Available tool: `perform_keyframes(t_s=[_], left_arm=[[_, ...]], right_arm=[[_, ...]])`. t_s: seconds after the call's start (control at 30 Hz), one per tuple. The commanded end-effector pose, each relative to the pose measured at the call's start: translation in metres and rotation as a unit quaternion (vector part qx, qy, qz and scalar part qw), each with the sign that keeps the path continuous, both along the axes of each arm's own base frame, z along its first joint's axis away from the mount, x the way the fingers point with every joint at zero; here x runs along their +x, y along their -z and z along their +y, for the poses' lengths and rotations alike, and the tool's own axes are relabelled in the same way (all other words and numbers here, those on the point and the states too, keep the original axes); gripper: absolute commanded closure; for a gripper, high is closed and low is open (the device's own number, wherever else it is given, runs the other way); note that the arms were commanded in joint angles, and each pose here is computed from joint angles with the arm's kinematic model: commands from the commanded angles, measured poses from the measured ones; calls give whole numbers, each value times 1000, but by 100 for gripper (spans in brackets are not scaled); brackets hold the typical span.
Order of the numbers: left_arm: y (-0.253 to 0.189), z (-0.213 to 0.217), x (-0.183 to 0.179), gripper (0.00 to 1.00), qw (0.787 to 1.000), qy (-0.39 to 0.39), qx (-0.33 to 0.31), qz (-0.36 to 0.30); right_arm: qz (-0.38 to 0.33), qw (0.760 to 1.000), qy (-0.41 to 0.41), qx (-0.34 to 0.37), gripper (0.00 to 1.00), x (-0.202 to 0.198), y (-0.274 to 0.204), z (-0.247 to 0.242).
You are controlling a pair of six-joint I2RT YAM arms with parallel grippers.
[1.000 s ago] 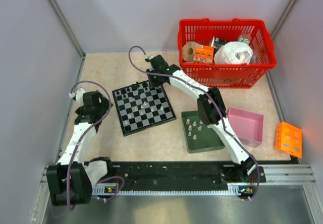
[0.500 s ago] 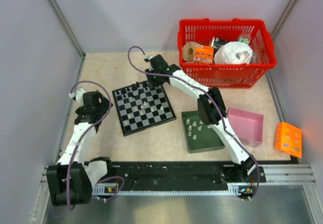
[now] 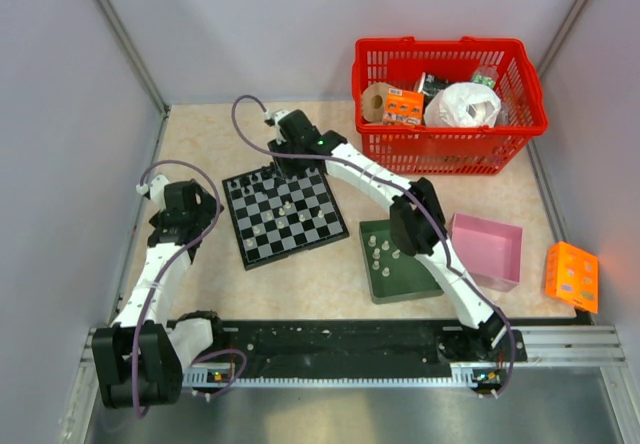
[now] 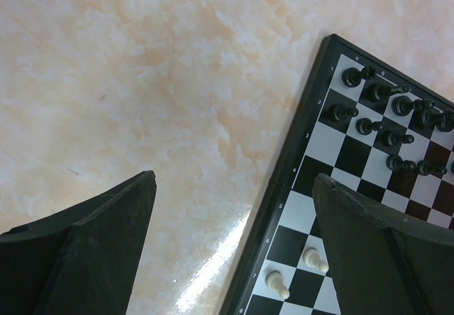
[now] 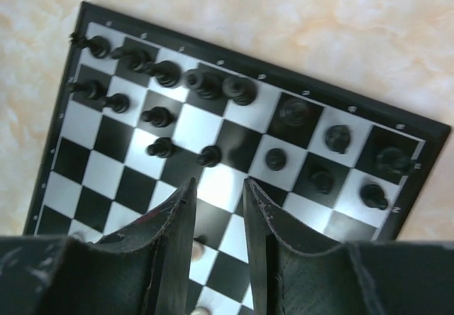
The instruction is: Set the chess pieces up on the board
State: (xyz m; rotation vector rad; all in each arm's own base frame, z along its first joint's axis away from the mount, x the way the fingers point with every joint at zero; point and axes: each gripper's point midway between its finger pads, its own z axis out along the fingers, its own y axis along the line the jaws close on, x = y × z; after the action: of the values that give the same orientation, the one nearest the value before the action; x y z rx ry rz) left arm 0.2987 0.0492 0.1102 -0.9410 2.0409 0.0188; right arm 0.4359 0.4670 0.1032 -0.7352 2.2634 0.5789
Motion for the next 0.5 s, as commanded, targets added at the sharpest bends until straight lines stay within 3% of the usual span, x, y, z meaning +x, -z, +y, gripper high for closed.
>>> perform_keyframes(t_s=[0.0,0.47], left_arm=[[-18,4,6,3,1000,-6,7,-27],[-17,3,7,3,1000,-3,4,-27]], right_arm=[[-42,998,-26,45,67,-12,-52,27],[-42,998,-31,32,67,-2,-18,37]])
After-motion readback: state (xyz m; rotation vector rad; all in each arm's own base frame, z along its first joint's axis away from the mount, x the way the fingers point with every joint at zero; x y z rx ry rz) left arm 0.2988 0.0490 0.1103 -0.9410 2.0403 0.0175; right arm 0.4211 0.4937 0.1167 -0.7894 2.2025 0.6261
